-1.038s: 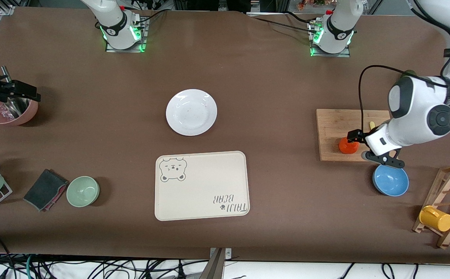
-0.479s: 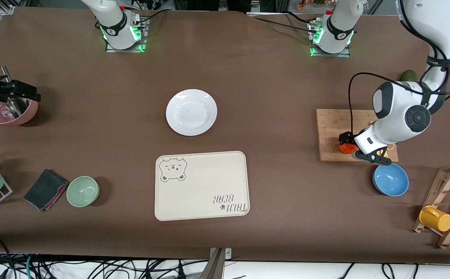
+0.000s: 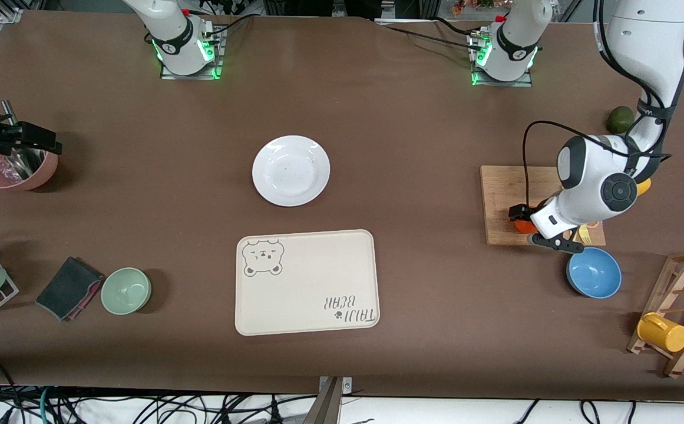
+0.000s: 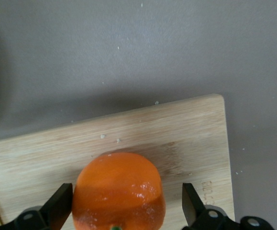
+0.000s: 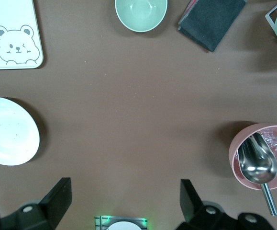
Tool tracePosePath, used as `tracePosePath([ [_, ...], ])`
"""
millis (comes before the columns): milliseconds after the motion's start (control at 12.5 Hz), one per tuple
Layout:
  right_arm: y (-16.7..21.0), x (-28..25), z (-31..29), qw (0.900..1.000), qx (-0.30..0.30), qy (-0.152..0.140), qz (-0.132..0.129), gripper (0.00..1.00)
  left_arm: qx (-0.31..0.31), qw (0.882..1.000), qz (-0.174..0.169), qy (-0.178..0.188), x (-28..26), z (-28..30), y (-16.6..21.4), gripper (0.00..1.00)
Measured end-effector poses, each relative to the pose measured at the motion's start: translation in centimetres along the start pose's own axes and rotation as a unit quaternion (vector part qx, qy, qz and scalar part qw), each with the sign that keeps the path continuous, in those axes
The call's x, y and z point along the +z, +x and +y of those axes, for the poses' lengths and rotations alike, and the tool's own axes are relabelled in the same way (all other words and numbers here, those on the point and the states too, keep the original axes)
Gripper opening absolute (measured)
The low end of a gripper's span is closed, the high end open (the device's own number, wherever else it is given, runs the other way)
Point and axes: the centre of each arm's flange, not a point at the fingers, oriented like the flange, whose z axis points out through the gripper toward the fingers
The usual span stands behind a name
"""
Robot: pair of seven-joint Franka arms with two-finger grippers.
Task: Place orange and plate with both arms
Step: 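Close the left gripper around the orange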
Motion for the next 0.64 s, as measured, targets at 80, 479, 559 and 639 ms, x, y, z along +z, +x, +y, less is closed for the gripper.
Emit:
tracePosePath([
  [80,0.0,0.0,0.0,1.0,0.0,0.0,0.0,1.0,-0.001,1.0,-0.004,-0.001,0.46,-0.05,-0.05,1.0],
  [479,0.0,0.0,0.0,1.0,0.0,0.0,0.0,1.0,-0.02,1.0,-0.009,-0.001,1.06,-0.18,-0.12,0.93],
  [559,0.0,0.0,0.0,1.0,0.0,0.0,0.0,1.0,-0.023,1.0,-0.009,-0.001,1.06,-0.17,-0.12,0.83],
  [639,0.0,0.0,0.0,1.0,0.0,0.0,0.0,1.0,-0.023,1.0,-0.008,-0.001,0.85,-0.13,-0.08,0.74],
])
